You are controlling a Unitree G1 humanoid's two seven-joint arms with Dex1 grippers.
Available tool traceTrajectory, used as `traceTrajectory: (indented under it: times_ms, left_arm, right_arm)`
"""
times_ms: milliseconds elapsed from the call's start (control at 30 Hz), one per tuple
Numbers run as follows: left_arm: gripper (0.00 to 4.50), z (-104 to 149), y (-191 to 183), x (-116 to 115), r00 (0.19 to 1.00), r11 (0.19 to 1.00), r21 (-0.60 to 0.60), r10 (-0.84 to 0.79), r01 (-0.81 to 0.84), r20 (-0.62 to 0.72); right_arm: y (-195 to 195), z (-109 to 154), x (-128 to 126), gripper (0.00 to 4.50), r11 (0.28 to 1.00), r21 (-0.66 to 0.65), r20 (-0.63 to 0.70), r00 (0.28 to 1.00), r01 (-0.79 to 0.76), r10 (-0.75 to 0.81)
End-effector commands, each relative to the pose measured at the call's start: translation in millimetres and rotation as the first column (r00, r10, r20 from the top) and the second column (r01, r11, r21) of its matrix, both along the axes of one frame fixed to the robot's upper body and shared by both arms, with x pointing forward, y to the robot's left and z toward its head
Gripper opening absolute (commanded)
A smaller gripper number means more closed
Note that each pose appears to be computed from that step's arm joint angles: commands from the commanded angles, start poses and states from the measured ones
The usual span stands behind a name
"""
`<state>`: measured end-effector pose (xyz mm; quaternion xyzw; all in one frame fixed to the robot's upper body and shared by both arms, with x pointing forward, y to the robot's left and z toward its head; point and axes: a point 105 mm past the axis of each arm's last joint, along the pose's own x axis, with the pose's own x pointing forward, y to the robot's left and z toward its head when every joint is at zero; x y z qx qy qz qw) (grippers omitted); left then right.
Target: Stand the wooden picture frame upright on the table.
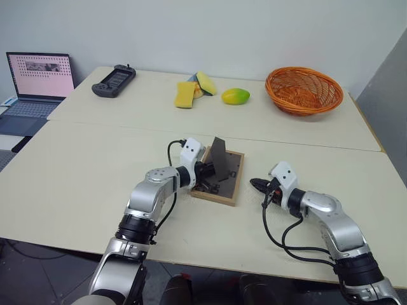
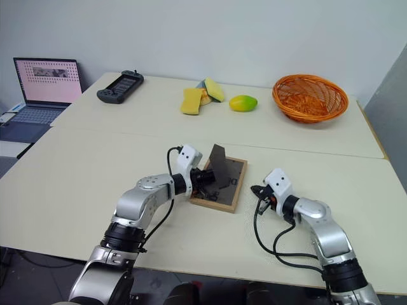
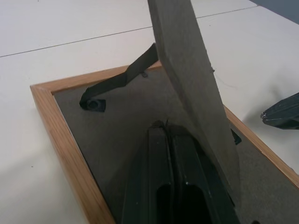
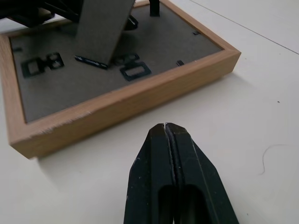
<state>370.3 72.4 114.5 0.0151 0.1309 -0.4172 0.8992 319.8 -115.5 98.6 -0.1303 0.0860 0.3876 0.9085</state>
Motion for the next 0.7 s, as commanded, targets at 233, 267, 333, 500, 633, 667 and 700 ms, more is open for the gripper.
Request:
traceTrajectory:
  times_ms: [233,267,333,500,633,667,700]
  left_arm:
    - [0.06,31.5,38.9,18.4,0.980,0.987,0.021,0.155,-0.158,0.124]
    - [0.06,33.7,46.0,20.6,0.972,0.980,0.029,0.189,-0.194,0.137]
    - [0.06,40.2,65.4,23.0,0.949,0.959,0.048,0.269,-0.280,0.165]
    - [0.06,27.7,69.9,-14.8,0.973,0.966,0.121,0.222,-0.229,0.066]
    - [0.06,6.9,55.8,-39.2,0.982,0.978,0.129,0.174,-0.164,-0.074]
    - [0.06,3.1,52.7,-43.6,0.981,0.979,0.131,0.166,-0.153,-0.101]
    - [0.06,2.0,49.7,-46.1,0.982,0.980,0.135,0.158,-0.143,-0.107]
  right_arm:
    - [-12.5,7.8,4.2,0.02,1.000,-0.004,0.029,0.999,0.031,-0.031]
    - [-11.9,7.9,3.9,0.02,1.000,-0.005,0.029,0.999,0.026,-0.026]
    - [-11.4,9.0,5.0,0.02,1.000,-0.005,0.032,0.999,0.025,-0.025]
    - [-7.3,13.5,8.5,0.02,1.000,0.003,0.042,0.999,0.013,-0.013]
    - [-4.6,16.9,11.0,0.02,1.000,0.008,0.050,0.999,0.007,-0.008]
    - [-4.1,18.5,11.7,0.02,1.000,0.009,0.055,0.998,0.006,-0.007]
    - [-3.5,21.9,12.8,0.02,1.000,0.014,0.071,0.997,0.007,-0.008]
